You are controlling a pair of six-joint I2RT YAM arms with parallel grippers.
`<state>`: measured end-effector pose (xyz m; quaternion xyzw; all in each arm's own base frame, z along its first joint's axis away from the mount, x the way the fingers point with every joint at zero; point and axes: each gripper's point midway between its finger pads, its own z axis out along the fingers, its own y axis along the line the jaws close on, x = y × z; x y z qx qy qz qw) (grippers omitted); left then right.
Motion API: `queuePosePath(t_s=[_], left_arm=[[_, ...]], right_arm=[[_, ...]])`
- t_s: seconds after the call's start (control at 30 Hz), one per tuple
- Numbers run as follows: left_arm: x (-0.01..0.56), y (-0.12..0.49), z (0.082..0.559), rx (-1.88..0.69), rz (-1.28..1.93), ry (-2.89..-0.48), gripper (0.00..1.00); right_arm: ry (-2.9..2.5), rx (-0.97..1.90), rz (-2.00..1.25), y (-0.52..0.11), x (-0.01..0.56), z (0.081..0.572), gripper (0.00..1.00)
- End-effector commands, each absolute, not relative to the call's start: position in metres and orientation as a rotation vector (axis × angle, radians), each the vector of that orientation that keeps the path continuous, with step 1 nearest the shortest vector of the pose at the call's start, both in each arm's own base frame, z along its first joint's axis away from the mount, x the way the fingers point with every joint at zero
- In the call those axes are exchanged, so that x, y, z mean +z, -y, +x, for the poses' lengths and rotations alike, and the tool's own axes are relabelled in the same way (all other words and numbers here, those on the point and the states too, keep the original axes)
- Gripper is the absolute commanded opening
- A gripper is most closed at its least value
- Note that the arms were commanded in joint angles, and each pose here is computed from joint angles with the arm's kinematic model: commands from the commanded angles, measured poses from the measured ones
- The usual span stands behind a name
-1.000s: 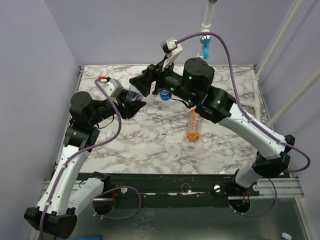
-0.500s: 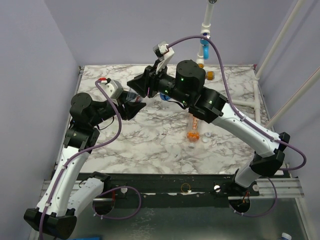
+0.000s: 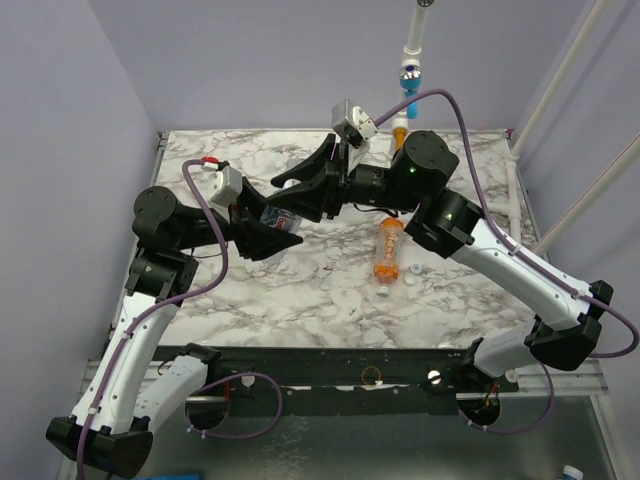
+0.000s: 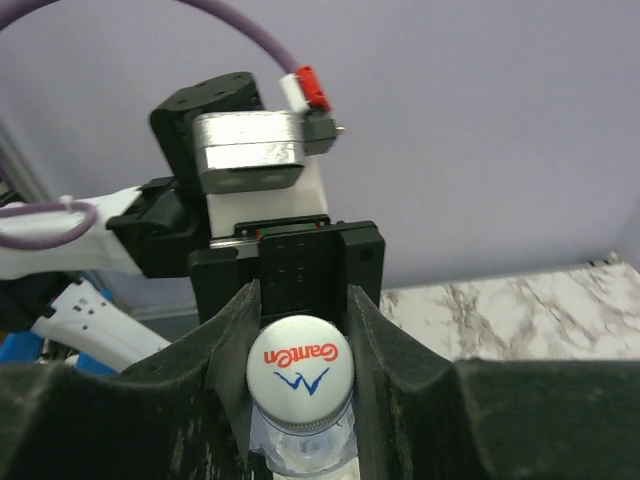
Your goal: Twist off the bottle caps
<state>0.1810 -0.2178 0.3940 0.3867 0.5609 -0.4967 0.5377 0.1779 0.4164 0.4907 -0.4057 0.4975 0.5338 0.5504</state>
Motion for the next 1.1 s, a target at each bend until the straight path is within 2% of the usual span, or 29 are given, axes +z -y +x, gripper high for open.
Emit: queuePosePath(t_s=[0.0,0.1,0.17,0.23,0.27,0.3,0.33,0.57,0.8,0.9,1.07], left_arm=[[0.410,0.221,0.163,-1.373,0.903,-1.377,0.29],[0.412,0.221,0.162,-1.374,0.910,-1.369,0.29],[0.411,0.221,0.164,-1.365,0.910,-1.367,0.29],[0.409,0.221,0.169,-1.337,0.901,-1.366,0.29],[0.408,0.220,0.173,-1.312,0.891,-1.365,0.29],[0.405,0.220,0.177,-1.293,0.880,-1.371,0.29],[0.399,0.217,0.193,-1.194,0.847,-1.375,0.29],[0.383,0.205,0.223,-0.966,0.802,-1.382,0.29],[0.378,0.199,0.233,-0.885,0.781,-1.384,0.28],[0.379,0.199,0.233,-0.888,0.780,-1.384,0.27],[0.379,0.199,0.232,-0.893,0.782,-1.383,0.27]], right_arm=[[-0.848,1.443,-1.243,-0.396,0.518,0.100,0.11],[-0.849,1.441,-1.262,-0.396,0.515,0.100,0.12],[-0.881,1.400,-1.221,-0.398,0.515,0.110,0.21],[-0.961,1.310,-1.099,-0.399,0.519,0.134,0.55],[-1.009,1.260,-1.026,-0.399,0.521,0.150,0.67],[-1.050,1.200,-0.938,-0.396,0.527,0.167,0.75],[-1.171,1.072,-0.744,-0.385,0.533,0.204,0.87],[-1.447,0.956,-0.672,-0.399,0.506,0.243,0.89],[-1.489,0.993,-0.703,-0.408,0.488,0.240,0.86],[-1.490,1.009,-0.726,-0.409,0.484,0.235,0.81],[-1.504,1.023,-0.726,-0.411,0.476,0.234,0.68]])
